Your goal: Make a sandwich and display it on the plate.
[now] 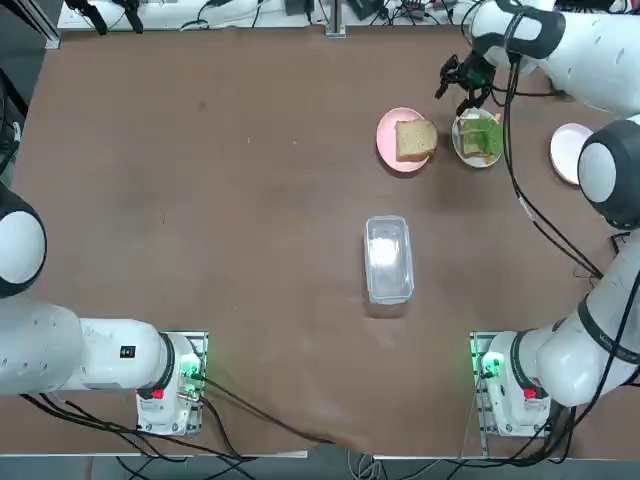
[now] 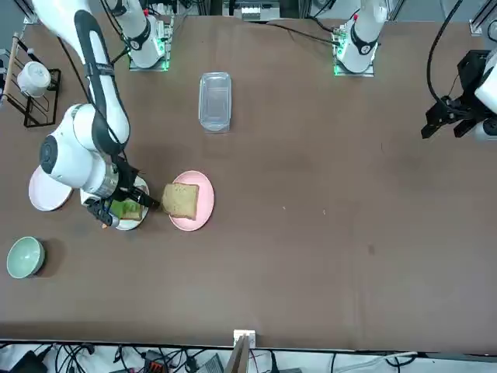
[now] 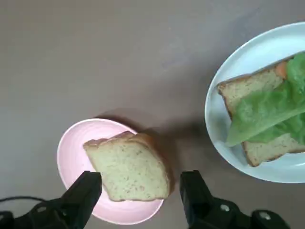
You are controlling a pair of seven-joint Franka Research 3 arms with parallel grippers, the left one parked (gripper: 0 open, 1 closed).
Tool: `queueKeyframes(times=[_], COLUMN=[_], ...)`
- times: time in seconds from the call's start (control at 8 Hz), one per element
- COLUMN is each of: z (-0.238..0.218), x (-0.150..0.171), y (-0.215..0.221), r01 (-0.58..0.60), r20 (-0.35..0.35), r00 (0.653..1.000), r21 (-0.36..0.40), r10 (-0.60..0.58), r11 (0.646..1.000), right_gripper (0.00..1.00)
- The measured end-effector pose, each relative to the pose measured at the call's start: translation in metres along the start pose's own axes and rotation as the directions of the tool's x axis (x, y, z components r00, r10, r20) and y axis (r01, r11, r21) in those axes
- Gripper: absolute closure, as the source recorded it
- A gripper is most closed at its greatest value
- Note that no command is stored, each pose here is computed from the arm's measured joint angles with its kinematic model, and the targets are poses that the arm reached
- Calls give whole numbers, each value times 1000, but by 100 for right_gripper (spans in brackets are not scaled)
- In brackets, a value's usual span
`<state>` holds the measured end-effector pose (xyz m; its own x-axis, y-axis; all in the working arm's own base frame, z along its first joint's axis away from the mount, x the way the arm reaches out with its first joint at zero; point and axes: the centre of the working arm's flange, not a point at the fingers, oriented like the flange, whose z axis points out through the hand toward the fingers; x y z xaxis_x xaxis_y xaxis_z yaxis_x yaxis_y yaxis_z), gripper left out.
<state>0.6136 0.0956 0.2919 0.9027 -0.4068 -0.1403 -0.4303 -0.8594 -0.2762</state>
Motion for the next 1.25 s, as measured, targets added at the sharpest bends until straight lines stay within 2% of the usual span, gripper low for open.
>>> queueKeyframes(times=[0.62,1.25], z=[39,57], x=[-12,-14], y=[6,8], r01=[-14,-25], r20=[14,34], r00=[1000,999], r21=[-14,-19], r10=[14,26], r11=[1000,999], right_gripper=[0,0])
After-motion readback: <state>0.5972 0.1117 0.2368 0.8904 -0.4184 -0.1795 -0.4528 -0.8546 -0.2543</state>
